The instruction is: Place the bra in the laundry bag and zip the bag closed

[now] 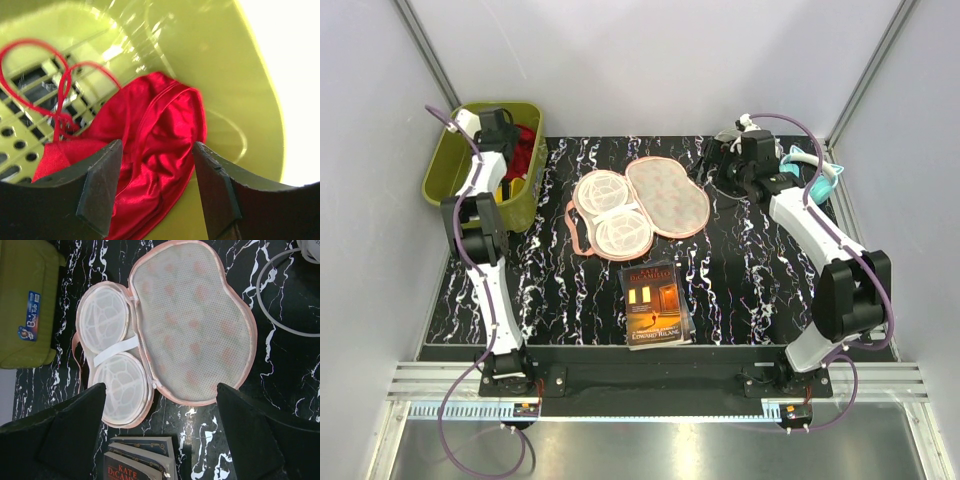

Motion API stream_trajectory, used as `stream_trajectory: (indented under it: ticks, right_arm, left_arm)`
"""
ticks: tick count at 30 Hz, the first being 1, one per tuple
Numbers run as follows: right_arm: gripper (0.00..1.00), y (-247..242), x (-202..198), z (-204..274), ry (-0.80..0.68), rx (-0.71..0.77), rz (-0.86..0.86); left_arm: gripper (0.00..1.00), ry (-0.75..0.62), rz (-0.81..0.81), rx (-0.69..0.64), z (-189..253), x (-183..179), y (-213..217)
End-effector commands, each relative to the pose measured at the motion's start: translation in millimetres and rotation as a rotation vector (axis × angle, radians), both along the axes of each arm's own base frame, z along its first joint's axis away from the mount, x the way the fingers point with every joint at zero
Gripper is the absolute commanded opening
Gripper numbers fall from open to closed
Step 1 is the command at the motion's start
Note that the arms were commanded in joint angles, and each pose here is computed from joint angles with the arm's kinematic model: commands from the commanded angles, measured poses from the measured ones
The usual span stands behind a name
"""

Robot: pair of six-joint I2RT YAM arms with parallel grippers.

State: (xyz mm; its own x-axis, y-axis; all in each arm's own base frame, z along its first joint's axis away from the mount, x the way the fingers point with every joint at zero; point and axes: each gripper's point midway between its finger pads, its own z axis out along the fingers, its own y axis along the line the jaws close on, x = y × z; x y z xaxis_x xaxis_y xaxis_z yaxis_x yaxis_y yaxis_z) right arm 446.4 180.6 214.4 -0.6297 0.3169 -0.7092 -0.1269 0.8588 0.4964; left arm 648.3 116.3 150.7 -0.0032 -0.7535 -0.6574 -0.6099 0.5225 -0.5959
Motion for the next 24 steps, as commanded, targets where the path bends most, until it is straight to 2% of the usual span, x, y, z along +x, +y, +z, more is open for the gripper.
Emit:
stream_trajectory:
  ticks: [1,3,4,5,6,7,8,13,14,20,22,24]
  right_arm:
    - [1.0,-7.9,-10.8,1.4,0.01,-0.001,0.018]
    - [1.0,-7.6,-14.7,-3.4,0.046,0.024,0.01]
    - [1.0,-6.5,-18.6,-6.7,0.061,0.034,0.014]
    - [1.0,-1.9,-23.1,-3.7,0.068,0.061,0.032]
    - [1.0,0.9,-26.9,-3.5,0.075,0.074,0.045]
    - [1.0,4.5,-33.0,-5.2,0.093,0.094,0.067]
    - [1.0,5.7,-37.8,-1.3,0.095,0.107,0.076]
    - [1.0,5.7,-73.2,-6.4,0.152,0.138,0.104]
    - [1.0,4.7,-80.7,0.8,0.137,0.149,0.106]
    - [1.0,13.2,-122.6,5.5,0.124,0.141,0.176]
    - [1.0,17.5,-132.4,5.9,0.129,0.14,0.203]
    - [1.0,18.3,-138.7,11.2,0.109,0.132,0.217]
  left_arm:
    - [0.63,-0.091,0.045,-0.064,5.6,7.6,2.6]
    - [0.66,-0.076,0.014,-0.035,16.9,-0.9,-1.0]
    - [0.67,-0.037,0.017,-0.019,7.4,-11.0,-1.4]
    - [0.7,-0.048,0.017,0.014,27.3,-21.0,0.2]
    - [0.71,-0.039,0.026,0.027,28.6,-29.6,3.3]
    - [0.72,0.006,0.037,0.041,12.8,-44.6,5.6]
    - [0.72,-0.009,0.03,0.069,29.4,-54.1,8.0]
    - [0.73,0.051,0.033,0.094,27.3,-98.0,17.0]
    - [0.73,0.036,0.03,0.113,40.7,-105.7,16.9]
    - [0.75,0.09,0.016,0.152,51.5,-143.7,13.8]
    - [0.8,0.114,-0.012,0.154,49.4,-153.0,9.1]
    - [0.83,0.147,-0.11,0.149,44.7,-156.2,-4.2]
